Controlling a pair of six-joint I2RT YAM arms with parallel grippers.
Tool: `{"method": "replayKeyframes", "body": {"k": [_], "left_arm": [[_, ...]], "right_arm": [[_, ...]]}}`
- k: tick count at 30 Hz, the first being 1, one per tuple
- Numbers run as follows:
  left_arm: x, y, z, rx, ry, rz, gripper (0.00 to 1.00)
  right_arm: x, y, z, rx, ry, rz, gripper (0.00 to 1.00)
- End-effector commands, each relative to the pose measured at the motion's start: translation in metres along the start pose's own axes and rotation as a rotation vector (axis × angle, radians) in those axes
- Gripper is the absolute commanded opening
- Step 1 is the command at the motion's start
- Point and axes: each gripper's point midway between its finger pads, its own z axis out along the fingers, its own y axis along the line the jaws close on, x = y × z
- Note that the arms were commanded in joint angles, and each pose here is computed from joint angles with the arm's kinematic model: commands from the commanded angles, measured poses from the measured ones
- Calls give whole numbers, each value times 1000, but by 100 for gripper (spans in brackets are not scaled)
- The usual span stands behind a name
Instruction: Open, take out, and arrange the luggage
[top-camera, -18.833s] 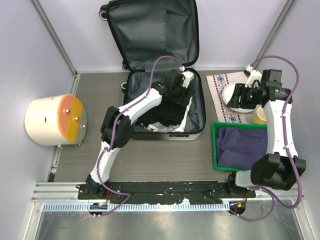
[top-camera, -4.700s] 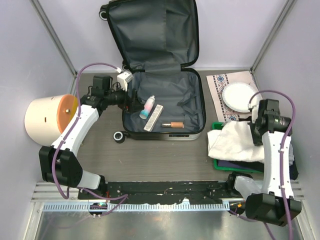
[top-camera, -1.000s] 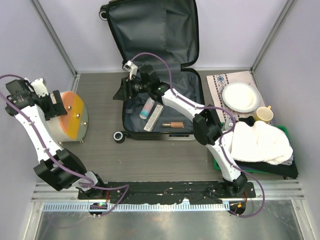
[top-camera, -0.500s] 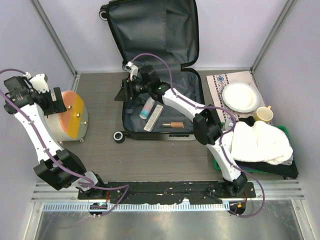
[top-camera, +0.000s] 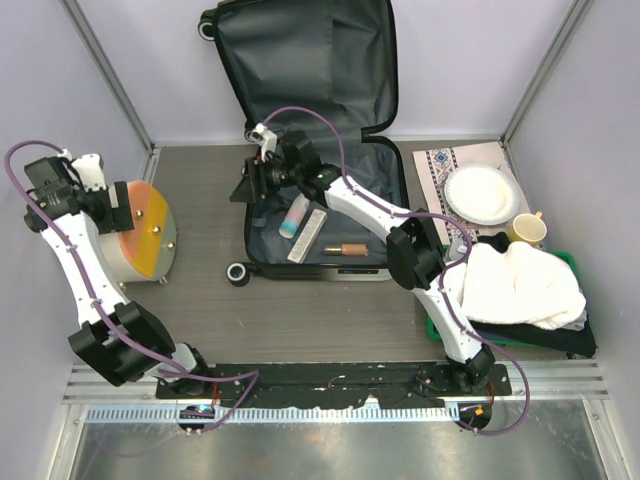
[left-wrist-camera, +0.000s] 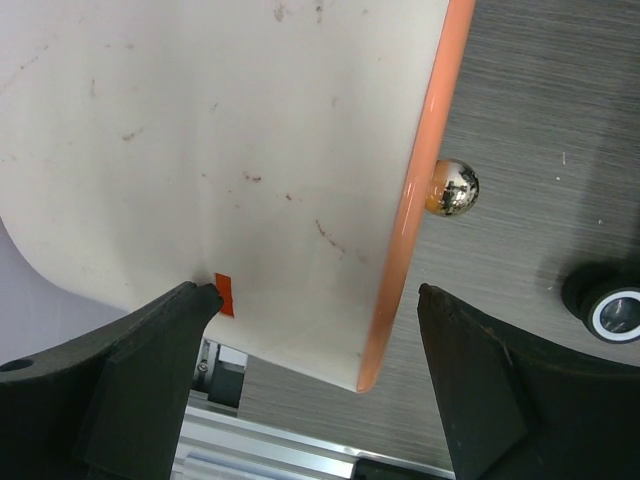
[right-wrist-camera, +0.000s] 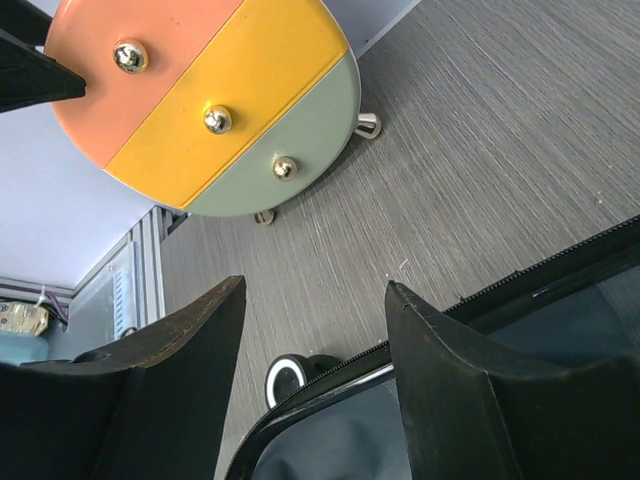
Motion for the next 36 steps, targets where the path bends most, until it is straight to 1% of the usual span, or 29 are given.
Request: {"method": "replayKeyframes", "body": {"k": [1,4,10,15,16,22,28,32,34,36], "left_arm": [[10,-17,6,65,18,-9,88],[8,-33,1,112,-6,-2,88],[4,-61,6,185,-20,-1,82],[-3,-75,10,232,-31,-12,72],[-4,-78,8,241,-35,-6,67],[-7,-98,-5,313,-44,14,53],[-12,-109,-16,345,-58,30,49],[-8,-115,-16,367,-43,40,49],[-6,-117,-16,373,-40,39,50],[-5,-118,-17,377,-40,38,54]], "right_arm": [[-29,16,-7,-23,-58,-60,63],[-28,14,-8,-20,-55,-57,63],[-26,12,-8,-17,-51,-51,63],[-28,8,-11,-7,-51,-53,63],[-28,8,-11,-7,-51,-51,63],[-29,3,-13,4,-53,-50,63],[-30,4,-12,3,-57,-44,63],[-30,4,-11,2,-57,-43,63],[-30,4,-11,1,-60,-47,63],[-32,4,-11,-1,-64,-50,64]]}}
